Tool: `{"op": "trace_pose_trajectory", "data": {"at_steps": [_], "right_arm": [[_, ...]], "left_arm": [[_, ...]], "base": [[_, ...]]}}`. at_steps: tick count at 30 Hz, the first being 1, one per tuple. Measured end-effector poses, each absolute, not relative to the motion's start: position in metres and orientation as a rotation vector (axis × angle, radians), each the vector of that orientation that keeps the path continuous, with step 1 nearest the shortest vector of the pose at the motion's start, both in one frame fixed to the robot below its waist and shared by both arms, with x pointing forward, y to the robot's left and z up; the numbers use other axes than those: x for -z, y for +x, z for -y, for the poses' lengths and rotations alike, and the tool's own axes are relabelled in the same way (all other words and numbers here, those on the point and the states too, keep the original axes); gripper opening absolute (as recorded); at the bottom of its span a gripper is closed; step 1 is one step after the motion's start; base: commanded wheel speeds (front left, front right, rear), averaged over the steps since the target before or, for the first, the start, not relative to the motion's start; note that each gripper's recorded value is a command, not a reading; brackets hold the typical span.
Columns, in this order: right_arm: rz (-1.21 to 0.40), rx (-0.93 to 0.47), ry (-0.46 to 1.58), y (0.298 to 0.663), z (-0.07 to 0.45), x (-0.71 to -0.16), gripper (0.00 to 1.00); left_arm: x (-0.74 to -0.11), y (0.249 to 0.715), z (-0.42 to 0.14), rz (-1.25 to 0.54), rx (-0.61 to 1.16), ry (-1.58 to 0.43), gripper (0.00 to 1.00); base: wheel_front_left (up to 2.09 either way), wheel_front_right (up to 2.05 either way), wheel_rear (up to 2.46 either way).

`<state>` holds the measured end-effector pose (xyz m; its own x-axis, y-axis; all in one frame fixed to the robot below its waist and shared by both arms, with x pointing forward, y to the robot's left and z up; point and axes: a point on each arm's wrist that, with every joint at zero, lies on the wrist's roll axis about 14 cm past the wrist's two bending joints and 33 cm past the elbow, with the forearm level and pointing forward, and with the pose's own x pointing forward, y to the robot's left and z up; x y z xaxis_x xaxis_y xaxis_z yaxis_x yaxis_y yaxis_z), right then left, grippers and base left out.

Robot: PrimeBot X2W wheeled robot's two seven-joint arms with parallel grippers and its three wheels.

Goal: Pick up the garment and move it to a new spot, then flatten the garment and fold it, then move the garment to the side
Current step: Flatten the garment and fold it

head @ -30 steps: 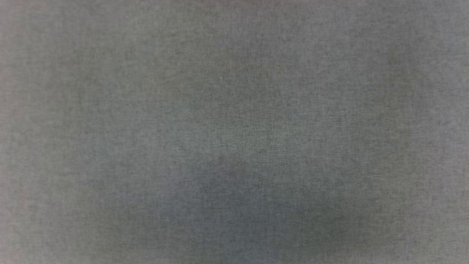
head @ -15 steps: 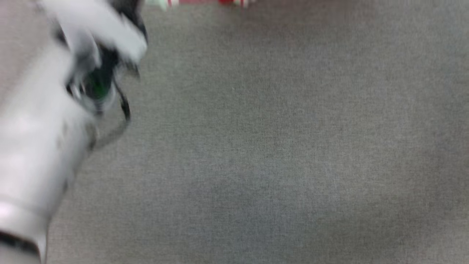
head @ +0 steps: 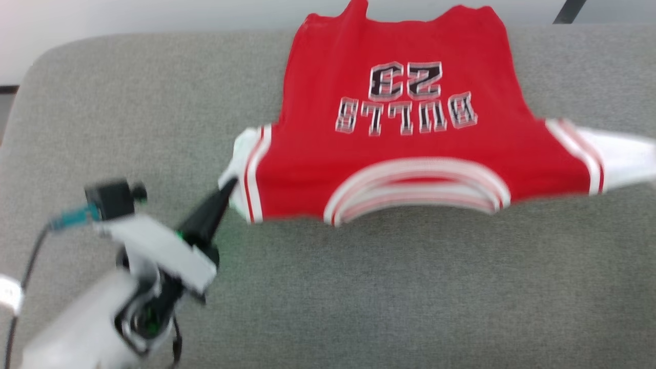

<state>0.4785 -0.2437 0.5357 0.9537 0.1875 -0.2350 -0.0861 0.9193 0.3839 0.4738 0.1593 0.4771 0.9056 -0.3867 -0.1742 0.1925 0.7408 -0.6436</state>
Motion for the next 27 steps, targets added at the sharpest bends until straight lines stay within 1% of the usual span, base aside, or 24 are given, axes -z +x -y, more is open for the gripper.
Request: {"op": "trace_pose_trajectory", "data": {"at_steps": [5, 12, 19, 22, 25, 27], "right_arm": [[-0.322, -0.101, 0.386, 0.437, 0.250, -0.528, 0.00], [-0.393, -0.054, 0.406, 0.402, 0.252, -0.515, 0.00], [-0.476, -0.017, 0.400, 0.389, 0.258, -0.497, 0.00], [-0.541, -0.030, 0.404, 0.386, 0.252, -0.481, 0.00], [-0.625, -0.042, 0.366, 0.382, 0.249, -0.460, 0.00], [-0.677, -0.051, 0.353, 0.379, 0.245, -0.444, 0.00]], "left_arm": [[-0.458, 0.435, -0.150, -0.378, 0.317, -0.687, 0.00], [-0.446, 0.398, -0.154, -0.447, 0.274, -0.700, 0.00], [-0.442, 0.378, -0.153, -0.484, 0.250, -0.689, 0.00], [-0.434, 0.376, -0.152, -0.501, 0.234, -0.668, 0.00], [-0.414, 0.368, -0.153, -0.551, 0.224, -0.586, 0.00], [-0.405, 0.368, -0.148, -0.572, 0.226, -0.576, 0.00]], "base": [[0.00, 0.00, 0.00], [0.00, 0.00, 0.00], [0.00, 0.00, 0.00], [0.00, 0.00, 0.00], [0.00, 0.00, 0.00], [0.00, 0.00, 0.00]]}}
